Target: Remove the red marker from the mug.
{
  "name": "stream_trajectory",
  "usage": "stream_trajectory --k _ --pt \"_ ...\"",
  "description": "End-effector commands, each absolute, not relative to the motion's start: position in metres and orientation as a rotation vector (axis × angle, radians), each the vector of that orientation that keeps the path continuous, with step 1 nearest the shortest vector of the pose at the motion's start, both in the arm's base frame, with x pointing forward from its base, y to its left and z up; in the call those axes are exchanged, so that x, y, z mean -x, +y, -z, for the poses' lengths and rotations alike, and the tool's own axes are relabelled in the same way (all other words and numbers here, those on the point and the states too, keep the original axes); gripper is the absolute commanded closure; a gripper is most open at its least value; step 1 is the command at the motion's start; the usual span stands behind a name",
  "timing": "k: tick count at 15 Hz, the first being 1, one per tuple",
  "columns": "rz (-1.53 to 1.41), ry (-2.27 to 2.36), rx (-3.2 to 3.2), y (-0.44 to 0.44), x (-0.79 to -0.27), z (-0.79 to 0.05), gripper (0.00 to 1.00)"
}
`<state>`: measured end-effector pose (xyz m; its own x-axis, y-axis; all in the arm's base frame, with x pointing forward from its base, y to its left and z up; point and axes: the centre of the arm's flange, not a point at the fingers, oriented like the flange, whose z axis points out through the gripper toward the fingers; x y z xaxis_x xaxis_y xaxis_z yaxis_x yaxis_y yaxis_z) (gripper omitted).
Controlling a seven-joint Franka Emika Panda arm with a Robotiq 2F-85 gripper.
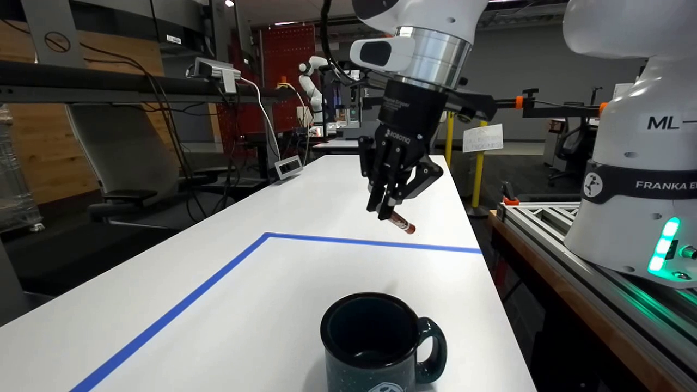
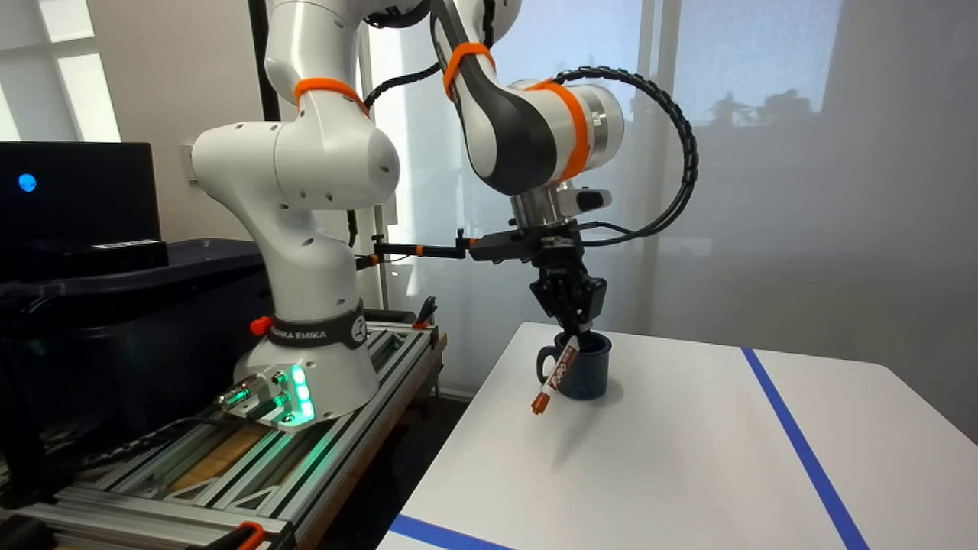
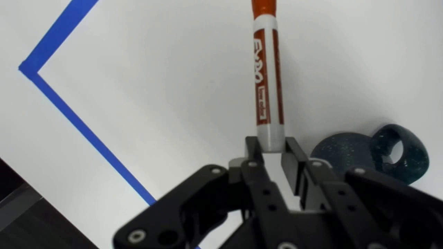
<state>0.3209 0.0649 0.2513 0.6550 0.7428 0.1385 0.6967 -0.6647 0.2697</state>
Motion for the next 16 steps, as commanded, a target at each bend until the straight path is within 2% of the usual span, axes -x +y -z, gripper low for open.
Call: stream_trajectory --k 1,8,16 --pt "-0.466 1.282 -2.584 0.061 -0.347 -0.246 0.95" --pt "-0.693 1.439 -2.383 0.055 -0.394 -0.229 0.95" --pt "-0.749 1.589 -2.464 0.047 -0.393 -0.202 0.95"
